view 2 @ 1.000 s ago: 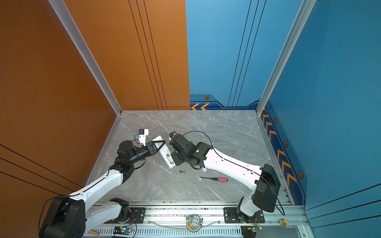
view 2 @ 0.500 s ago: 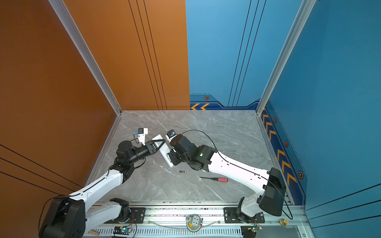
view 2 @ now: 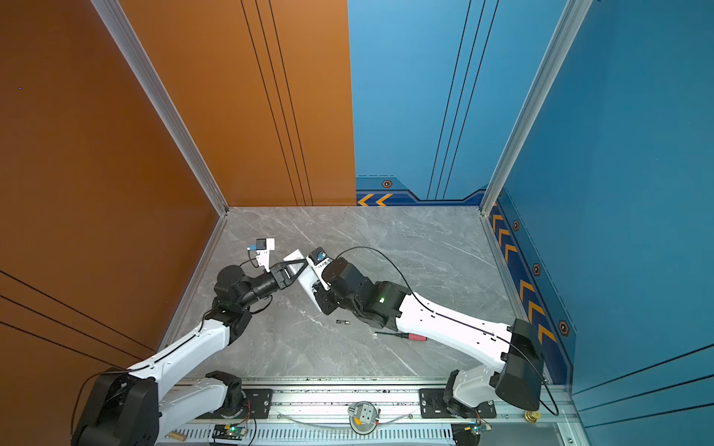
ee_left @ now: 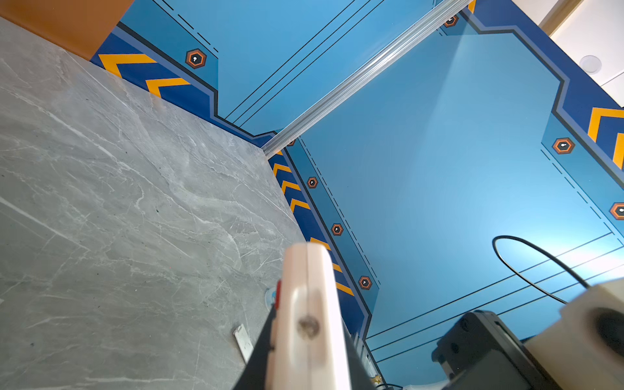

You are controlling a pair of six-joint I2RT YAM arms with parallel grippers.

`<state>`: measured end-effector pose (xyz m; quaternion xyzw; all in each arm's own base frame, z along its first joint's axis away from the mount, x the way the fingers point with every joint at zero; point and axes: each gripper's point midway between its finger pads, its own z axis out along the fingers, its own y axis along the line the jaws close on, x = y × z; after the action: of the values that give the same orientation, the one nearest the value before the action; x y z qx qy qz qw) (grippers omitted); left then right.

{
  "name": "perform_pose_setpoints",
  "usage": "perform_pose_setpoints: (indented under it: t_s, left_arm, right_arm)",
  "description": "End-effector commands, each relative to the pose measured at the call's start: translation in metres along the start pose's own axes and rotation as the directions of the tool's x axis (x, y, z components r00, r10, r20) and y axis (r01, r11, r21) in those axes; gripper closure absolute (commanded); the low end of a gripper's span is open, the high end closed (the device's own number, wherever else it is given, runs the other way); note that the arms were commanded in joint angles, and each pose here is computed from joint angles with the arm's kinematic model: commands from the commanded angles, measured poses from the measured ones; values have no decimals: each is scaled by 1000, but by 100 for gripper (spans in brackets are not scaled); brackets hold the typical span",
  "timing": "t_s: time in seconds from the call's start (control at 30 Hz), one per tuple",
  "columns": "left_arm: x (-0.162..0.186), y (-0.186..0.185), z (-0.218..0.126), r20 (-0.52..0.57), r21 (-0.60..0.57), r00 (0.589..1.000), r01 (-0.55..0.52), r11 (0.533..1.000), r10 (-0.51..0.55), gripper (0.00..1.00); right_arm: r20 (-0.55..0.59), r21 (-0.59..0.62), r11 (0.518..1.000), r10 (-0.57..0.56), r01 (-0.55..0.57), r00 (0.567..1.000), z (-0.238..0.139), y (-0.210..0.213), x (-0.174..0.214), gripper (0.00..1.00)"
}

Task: Load the batteries into the remote control
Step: 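Bring the held battery over the open compartment of the remote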

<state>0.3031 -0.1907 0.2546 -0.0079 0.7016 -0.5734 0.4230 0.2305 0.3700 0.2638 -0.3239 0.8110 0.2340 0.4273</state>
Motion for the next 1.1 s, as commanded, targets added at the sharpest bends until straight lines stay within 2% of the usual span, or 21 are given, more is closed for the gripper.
perform_pose_setpoints:
  t_s: [0.0,1.07]
  left_arm:
    - [-2,-17,-2,3,61,1000,-32,998,31,100]
    - [-8,-44,-5,16,158,999,-39,987,37,100]
  right_arm:
    - [65,-12,999,-32,33,997,-6,6,-11,100]
    - [165,17,998,-70,68,984,-4,6,-11,100]
